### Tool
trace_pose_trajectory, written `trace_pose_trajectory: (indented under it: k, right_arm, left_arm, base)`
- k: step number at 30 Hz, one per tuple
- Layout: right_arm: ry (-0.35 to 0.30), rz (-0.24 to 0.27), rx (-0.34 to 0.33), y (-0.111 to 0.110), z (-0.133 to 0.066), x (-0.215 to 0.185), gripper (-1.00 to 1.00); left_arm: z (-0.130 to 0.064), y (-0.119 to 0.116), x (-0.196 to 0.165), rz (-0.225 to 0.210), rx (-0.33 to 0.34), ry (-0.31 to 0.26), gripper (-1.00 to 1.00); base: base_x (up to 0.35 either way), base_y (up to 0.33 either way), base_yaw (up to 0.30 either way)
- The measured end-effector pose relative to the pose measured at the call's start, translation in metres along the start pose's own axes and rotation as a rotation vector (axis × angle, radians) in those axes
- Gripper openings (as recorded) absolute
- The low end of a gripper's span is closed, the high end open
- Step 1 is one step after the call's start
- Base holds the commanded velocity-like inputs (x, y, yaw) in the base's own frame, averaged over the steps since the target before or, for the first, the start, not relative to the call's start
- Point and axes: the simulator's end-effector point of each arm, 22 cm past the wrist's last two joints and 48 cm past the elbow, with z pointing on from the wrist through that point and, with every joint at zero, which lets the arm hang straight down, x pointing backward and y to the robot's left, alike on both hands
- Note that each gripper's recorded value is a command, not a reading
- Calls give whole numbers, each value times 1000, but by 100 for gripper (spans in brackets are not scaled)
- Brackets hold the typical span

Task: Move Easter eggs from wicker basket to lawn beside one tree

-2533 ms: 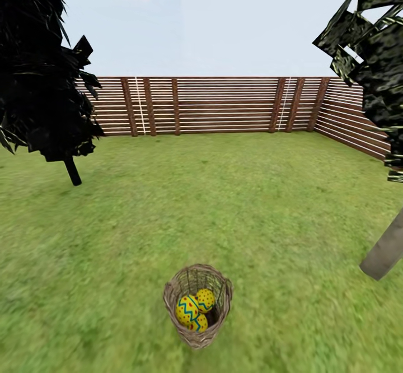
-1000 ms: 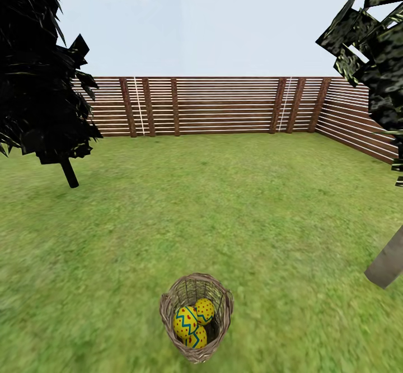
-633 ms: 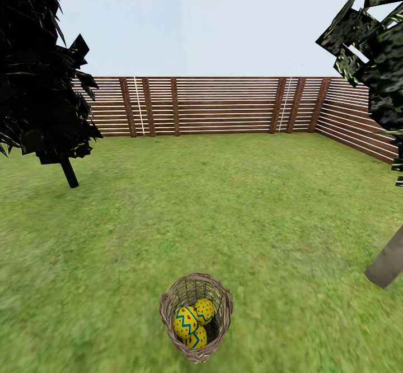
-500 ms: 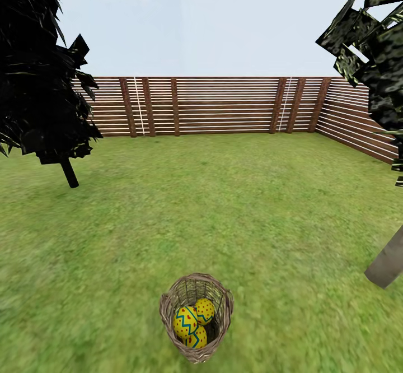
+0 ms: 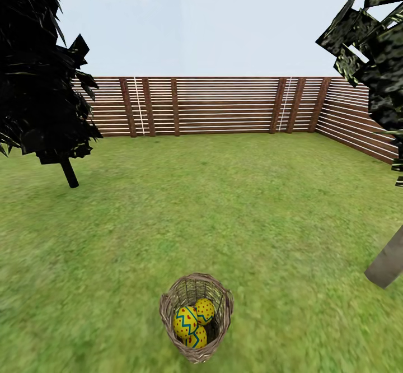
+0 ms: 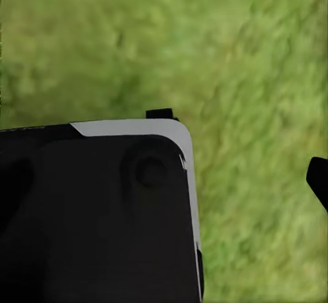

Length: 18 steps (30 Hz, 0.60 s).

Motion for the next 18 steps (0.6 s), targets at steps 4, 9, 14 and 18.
trace_pose_trajectory:
  k: [4,9,14,18]
  right_arm:
    - [-138,-9,-43,10,-4,-41,100]
    - [-285,-18,-82,13,-30,-100,100]
    - [-397,-4,-72,0,-90,-168,100]
    - [-399,-5,-83,5,-124,-203,100]
  left_arm:
    - [0,0,0,0,0,0,100]
    - [0,-1,0,-1,1,0,100]
    - [0,0,0,-1,0,0,100]
    - [0,0,0,-1,0,0,100]
  base:
    - [0,0,0]
    - [0,0,0]
    - [0,0,0]
    - [0,0,0]
